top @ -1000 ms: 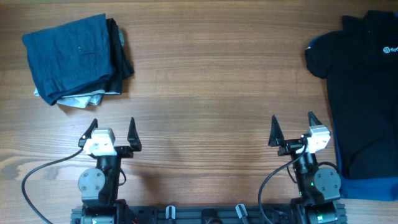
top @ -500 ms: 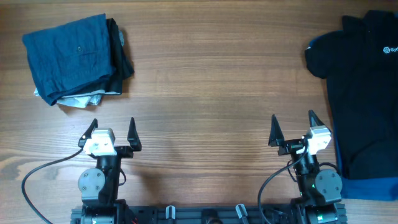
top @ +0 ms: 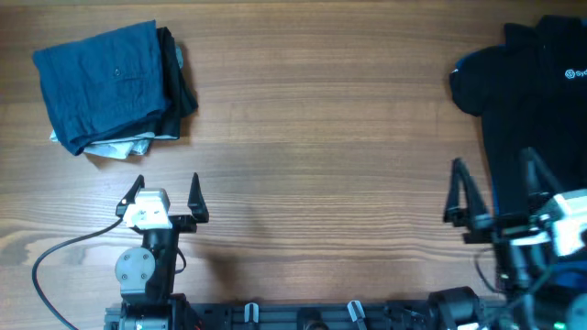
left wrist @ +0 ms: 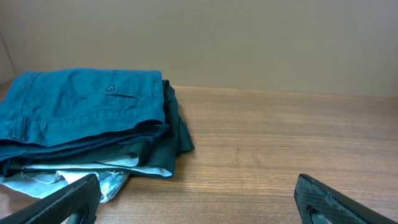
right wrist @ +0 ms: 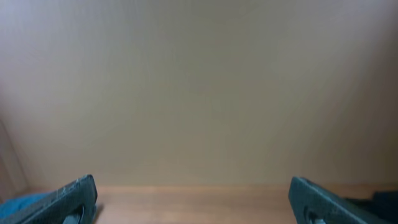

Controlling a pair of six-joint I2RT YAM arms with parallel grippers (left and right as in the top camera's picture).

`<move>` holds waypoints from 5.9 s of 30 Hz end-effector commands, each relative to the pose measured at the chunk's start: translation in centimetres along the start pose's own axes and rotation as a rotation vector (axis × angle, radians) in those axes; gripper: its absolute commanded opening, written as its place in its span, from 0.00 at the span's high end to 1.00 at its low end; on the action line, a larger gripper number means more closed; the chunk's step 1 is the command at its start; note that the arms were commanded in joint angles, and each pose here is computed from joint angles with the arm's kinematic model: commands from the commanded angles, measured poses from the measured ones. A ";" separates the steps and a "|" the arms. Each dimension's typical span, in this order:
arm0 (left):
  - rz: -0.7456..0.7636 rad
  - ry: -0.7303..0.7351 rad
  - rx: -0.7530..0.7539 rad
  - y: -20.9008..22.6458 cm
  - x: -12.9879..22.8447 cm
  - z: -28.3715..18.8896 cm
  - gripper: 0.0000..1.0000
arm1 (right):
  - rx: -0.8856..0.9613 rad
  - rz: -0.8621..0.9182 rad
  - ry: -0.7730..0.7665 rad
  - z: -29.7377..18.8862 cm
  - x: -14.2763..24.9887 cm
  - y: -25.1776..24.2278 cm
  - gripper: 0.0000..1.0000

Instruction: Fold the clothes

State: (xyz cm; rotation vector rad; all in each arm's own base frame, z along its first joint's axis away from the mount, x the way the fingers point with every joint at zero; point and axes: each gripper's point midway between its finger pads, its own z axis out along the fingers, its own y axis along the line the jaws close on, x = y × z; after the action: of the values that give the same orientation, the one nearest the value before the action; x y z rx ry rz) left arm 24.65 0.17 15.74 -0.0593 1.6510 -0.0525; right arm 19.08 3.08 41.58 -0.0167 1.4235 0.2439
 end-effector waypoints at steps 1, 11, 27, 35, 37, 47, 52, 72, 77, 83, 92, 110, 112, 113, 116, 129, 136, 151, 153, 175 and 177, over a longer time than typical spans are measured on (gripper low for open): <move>0.016 0.008 0.012 -0.2 0.4 0.1 0.00 | 0.007 -0.058 0.086 3.0 -2.2 0.3 0.00; 0.016 0.008 0.012 -0.2 0.4 0.1 0.00 | 0.150 -0.204 0.640 17.1 1.7 -3.8 0.00; 0.016 0.008 0.012 -0.2 0.4 0.1 0.00 | 0.403 0.087 1.283 23.6 29.8 -18.7 0.00; 0.016 0.008 0.012 -0.2 0.4 0.1 0.00 | 0.614 0.258 1.193 25.8 35.4 -22.7 0.16; 0.016 0.008 0.012 -0.2 0.4 0.1 0.00 | 0.616 0.260 1.194 25.9 35.9 -22.8 0.31; 0.016 0.008 0.012 -0.2 0.4 0.1 0.00 | 0.732 0.294 1.280 24.0 43.1 -24.6 0.34; 0.016 0.008 0.012 -0.2 0.4 0.1 0.00 | 0.750 0.320 1.303 23.5 44.9 -24.7 0.81; 0.016 0.008 0.012 -0.2 0.4 0.1 0.00 | 0.291 0.448 1.221 28.6 36.6 -13.2 0.96; 0.016 0.008 0.012 -0.2 0.4 0.1 0.00 | 0.165 0.392 1.262 29.4 37.6 -5.7 0.95; 0.016 0.008 0.012 -0.2 0.4 0.1 0.00 | 0.074 0.243 1.319 28.4 40.0 4.3 0.91; 0.016 0.008 0.012 -0.2 0.4 0.1 0.00 | -0.086 0.131 1.373 25.8 42.9 13.8 0.94; 0.016 0.008 0.012 -0.2 0.4 0.1 0.00 | -0.083 0.124 1.398 25.1 43.1 13.9 0.94; 0.016 0.008 0.012 -0.2 0.4 0.1 0.00 | -0.082 0.124 1.400 25.0 43.1 13.9 0.94; 0.016 0.008 0.012 -0.2 0.4 0.1 0.00 | -0.082 0.123 1.401 25.0 43.1 13.9 0.95; 0.016 0.008 0.012 -0.2 0.4 0.1 0.00 | -0.084 0.117 1.407 24.9 43.1 13.8 0.94; 0.017 0.008 0.012 -0.2 0.4 0.1 0.00 | -0.188 0.133 1.433 23.2 43.2 18.3 0.91; 0.002 -0.034 0.292 -5.0 -0.8 -0.7 0.00 | -0.291 0.086 1.430 20.8 43.3 23.9 0.88; -0.110 0.007 0.425 -7.3 -2.4 -1.8 0.00 | -0.321 0.076 1.327 22.1 40.1 25.5 0.36; -0.115 0.029 0.423 -7.4 -3.4 -1.8 0.00 | -0.309 0.099 1.284 23.3 37.8 24.4 0.31; -0.175 0.717 0.608 -16.7 6.1 13.7 0.00 | 0.493 0.213 1.222 22.8 26.8 -18.9 0.23; -0.160 0.721 0.558 -16.0 6.6 14.2 0.00 | 0.528 0.268 1.185 22.4 26.5 -22.1 0.23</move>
State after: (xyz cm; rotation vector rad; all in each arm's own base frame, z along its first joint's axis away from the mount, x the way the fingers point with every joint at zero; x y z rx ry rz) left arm 37.53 -16.56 9.00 0.2979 2.2936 -0.7739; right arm 48.17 -7.63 16.11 0.4907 2.6705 0.0193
